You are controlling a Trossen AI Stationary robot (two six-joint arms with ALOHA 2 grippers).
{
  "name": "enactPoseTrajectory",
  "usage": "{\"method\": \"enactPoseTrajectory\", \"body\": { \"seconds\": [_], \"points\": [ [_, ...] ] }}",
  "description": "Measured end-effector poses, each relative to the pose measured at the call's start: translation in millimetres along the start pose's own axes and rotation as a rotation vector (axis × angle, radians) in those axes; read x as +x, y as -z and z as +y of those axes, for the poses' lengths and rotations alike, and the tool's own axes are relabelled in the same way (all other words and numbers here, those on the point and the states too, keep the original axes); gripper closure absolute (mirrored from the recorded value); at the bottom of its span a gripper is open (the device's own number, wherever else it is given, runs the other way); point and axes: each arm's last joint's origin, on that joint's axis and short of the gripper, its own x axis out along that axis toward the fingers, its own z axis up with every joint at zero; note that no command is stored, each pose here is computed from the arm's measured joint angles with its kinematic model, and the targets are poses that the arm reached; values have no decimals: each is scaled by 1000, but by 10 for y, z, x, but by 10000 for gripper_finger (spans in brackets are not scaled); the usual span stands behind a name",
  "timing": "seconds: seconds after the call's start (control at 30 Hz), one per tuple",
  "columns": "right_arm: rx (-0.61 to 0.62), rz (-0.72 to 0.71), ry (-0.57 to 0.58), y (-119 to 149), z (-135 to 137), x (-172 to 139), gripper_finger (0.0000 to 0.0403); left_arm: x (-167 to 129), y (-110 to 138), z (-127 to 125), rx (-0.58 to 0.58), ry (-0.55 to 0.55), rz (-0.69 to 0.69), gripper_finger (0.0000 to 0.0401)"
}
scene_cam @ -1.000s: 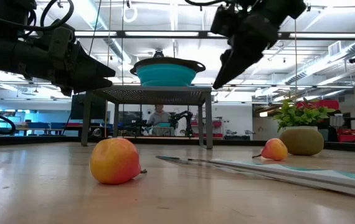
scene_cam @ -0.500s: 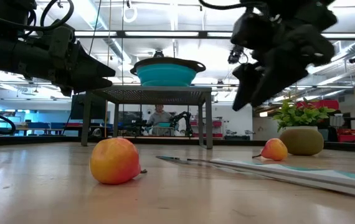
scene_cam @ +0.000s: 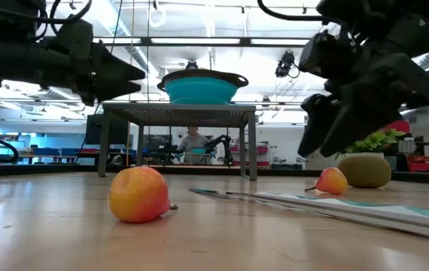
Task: Pick & Place Fruit
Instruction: Put the orange pear into the blue strainer bowl on the shelf
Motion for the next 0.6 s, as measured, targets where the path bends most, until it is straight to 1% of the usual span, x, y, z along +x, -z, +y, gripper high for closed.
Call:
{"method": "enactPoseTrajectory", "body": {
  "seconds": [0.17,0.3,0.5,0.6],
  "points": [
    [45,0,-10,12,48,8,119,98,-63,-9,53,48,-13,134],
    [55,9,-17,39,112,76,119,156,-92,8,81,56,-17,134],
    [54,31,76,103,159,149,119,200,-112,52,116,58,-25,134],
    [71,27,92,103,156,148,119,219,-112,85,131,49,-23,134]
  ]
}}
